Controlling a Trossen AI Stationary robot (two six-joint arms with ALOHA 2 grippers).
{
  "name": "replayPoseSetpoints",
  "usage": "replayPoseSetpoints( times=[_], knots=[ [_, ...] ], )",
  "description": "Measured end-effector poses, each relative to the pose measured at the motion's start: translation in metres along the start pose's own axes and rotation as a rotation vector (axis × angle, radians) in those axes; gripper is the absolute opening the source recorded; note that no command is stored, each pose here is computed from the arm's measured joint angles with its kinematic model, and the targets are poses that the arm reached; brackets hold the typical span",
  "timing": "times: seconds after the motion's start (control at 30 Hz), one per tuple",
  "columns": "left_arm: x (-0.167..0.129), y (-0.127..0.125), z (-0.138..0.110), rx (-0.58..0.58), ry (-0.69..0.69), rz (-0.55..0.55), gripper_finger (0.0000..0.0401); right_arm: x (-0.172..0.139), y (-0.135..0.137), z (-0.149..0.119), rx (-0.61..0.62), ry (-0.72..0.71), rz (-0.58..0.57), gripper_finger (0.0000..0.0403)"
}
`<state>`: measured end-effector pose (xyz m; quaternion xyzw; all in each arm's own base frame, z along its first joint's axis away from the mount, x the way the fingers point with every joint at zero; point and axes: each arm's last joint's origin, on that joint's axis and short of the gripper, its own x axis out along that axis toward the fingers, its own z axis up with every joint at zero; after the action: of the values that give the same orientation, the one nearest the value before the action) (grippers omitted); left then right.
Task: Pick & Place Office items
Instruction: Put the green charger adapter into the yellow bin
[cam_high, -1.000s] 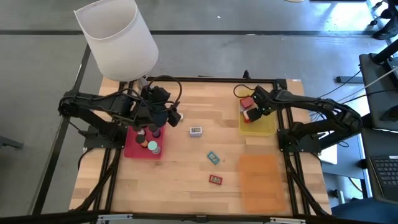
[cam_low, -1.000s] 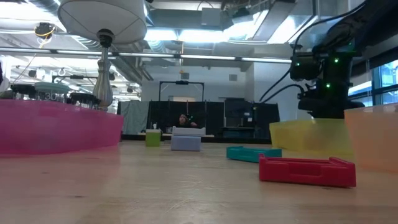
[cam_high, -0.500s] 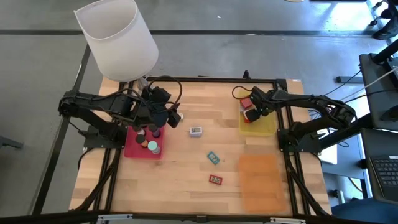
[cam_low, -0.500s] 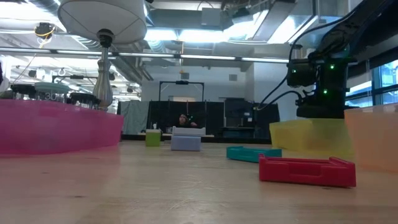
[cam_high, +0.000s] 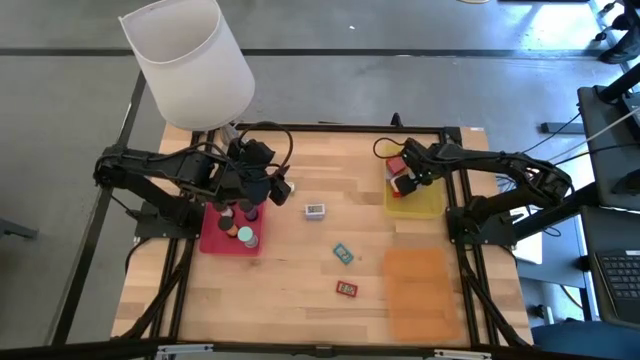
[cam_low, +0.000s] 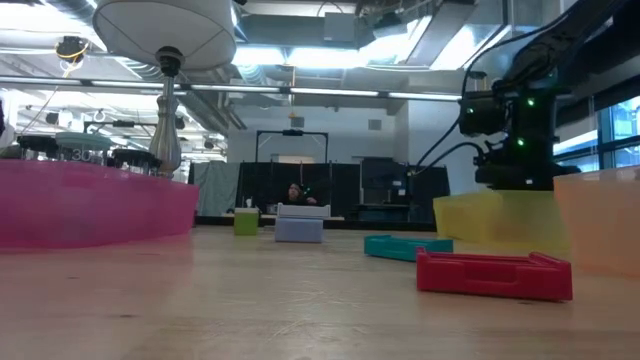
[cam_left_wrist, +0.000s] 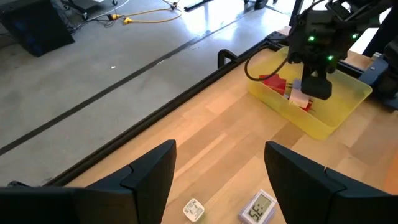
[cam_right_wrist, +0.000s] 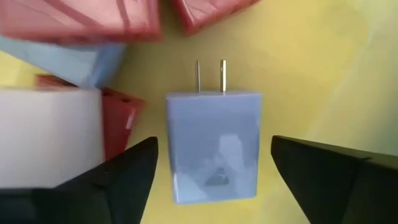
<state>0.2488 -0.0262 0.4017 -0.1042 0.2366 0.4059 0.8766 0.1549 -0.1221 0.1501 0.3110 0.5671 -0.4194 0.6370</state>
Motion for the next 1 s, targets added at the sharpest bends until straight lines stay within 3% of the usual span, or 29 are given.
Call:
replayPoseSetpoints(
  times=[0.27,0.43,0.7,1.0],
  knots=[
    [0.012,-0.005,-0.002,0.011,0.026,0.024,0.0242,-0.041,0.003,0.025,-0.005,-0.055,-0.084,0.0329],
    [0.036,-0.016,-0.009,0.074,0.156,-0.014,0.0242,-0.075,0.009,0.039,-0.050,-0.135,-0.087,0.0329],
    [0.082,-0.034,-0.026,0.453,0.366,-0.127,0.0242,-0.114,0.023,0.050,-0.121,-0.272,-0.017,0.0329],
    [0.126,-0.044,-0.047,0.796,0.485,-0.103,0.0242,-0.117,0.029,0.047,-0.164,-0.275,-0.005,0.0329]
  ],
)
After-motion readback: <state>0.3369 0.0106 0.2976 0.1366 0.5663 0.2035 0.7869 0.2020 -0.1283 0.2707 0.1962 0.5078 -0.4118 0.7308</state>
